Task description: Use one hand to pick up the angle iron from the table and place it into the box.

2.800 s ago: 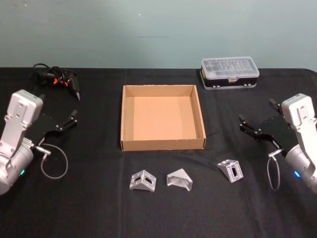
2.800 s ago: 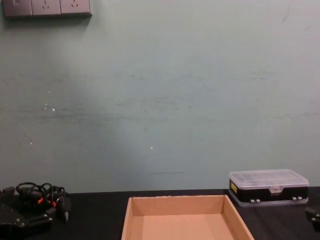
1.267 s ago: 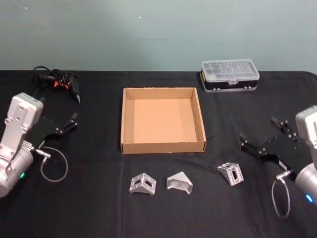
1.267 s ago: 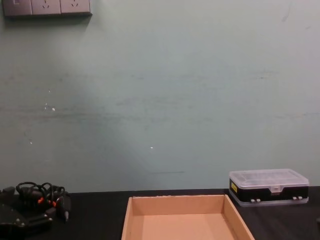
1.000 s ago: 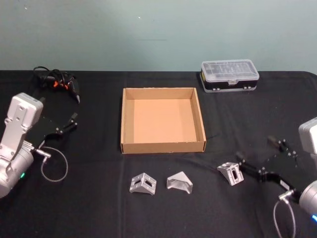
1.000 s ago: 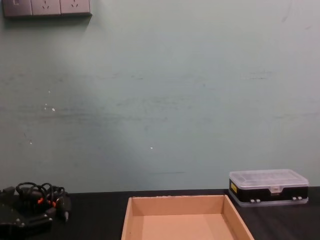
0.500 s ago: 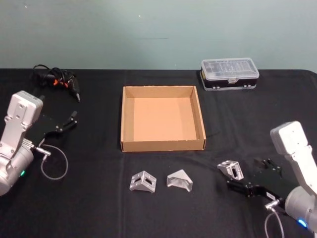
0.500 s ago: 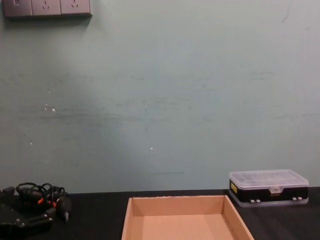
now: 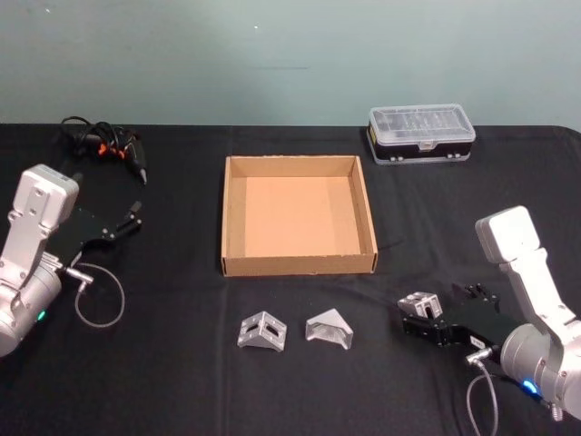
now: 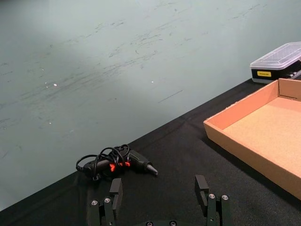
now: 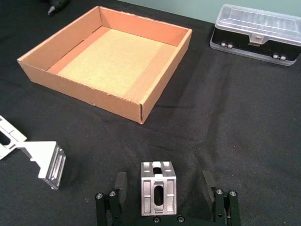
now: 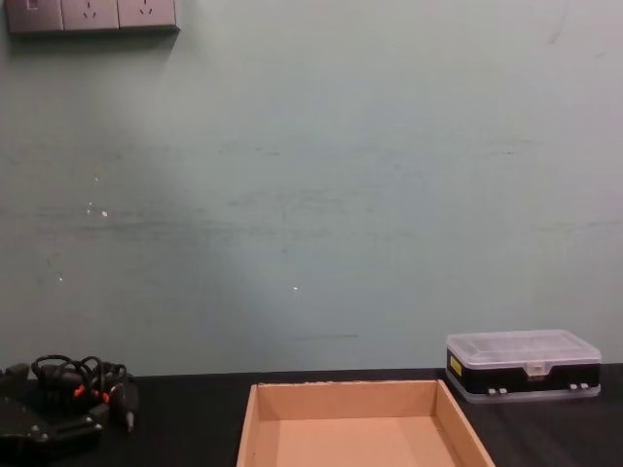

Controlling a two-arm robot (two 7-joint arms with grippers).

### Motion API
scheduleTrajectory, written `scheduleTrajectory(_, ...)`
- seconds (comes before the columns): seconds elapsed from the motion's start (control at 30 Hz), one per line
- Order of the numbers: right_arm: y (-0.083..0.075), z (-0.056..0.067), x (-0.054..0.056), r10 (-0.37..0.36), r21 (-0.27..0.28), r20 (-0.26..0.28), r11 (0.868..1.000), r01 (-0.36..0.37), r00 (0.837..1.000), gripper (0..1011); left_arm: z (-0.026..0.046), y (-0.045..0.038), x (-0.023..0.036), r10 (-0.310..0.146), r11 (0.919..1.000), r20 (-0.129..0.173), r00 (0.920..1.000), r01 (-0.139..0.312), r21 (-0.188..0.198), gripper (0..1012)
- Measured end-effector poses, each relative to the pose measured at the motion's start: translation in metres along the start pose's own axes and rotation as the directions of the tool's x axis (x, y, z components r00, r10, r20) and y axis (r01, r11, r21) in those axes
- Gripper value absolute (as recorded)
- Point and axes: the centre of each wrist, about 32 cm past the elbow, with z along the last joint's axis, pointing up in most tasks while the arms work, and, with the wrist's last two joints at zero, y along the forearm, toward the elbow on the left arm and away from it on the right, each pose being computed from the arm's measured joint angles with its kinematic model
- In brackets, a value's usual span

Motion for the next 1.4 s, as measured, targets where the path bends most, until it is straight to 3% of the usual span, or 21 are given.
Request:
scheduleTrajectory(0.73, 0.023, -0.004, -0.004, 0.0, 0.021, -0.035, 1.0, 0.001, 0.999, 1003, 0.0, 0.0, 0.0, 0.0, 1.0, 0.0, 1.0, 0.0, 0.0, 1011)
scheduleTrajectory(1.4, 0.027, -0.006, -0.004, -0.002, 0.014, -0.047, 1.0, 0.002, 0.999, 1003, 0.0, 0.0, 0.0, 0.0, 1.0, 0.0, 1.0, 0.0, 0.0, 1011)
